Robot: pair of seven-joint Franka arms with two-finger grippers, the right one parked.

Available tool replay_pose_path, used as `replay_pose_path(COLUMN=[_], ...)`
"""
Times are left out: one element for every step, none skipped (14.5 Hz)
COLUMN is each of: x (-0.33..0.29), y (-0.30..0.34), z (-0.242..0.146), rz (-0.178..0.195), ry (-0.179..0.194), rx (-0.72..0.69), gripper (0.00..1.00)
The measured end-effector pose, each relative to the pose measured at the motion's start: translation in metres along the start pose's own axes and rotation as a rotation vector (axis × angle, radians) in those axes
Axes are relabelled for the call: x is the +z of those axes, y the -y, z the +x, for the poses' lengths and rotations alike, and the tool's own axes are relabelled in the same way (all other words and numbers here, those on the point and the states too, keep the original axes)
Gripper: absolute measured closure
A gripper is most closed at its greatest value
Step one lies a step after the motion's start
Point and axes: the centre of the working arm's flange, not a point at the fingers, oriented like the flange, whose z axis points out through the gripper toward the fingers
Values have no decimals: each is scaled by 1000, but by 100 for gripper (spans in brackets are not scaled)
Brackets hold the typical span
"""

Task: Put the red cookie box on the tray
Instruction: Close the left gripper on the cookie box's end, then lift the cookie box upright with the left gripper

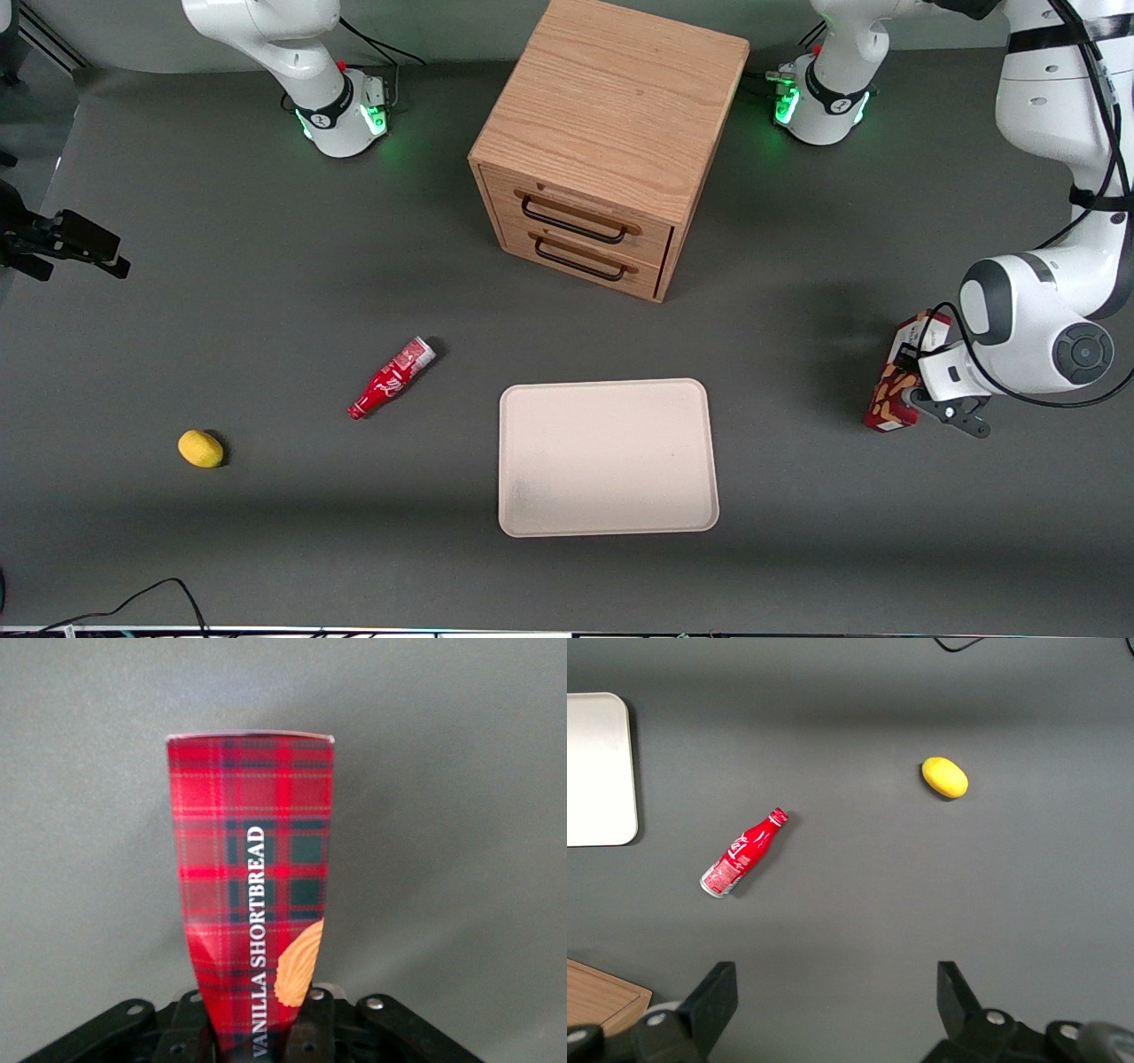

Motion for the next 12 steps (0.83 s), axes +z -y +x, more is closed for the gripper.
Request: replay_pose_path(x=[-5, -13, -27, -46, -68, -91, -113, -135, -158, -180, -203, -229], y=[1, 3, 6, 10, 15, 19, 22, 22, 20, 16, 11, 4], z=[1, 3, 6, 9, 10, 11, 11, 11, 11, 10, 7, 2], rz=[-3, -13, -30, -41, -45, -48, -51, -52, -52, -53, -56, -60], ry=[-3, 1, 8, 14, 16, 16, 14, 8, 2, -1, -1, 0], rx=[13, 20, 21, 20, 16, 12, 8, 1, -14, -33, -58, -91], gripper=[71, 71, 71, 71, 71, 71, 71, 71, 71, 71, 71, 71])
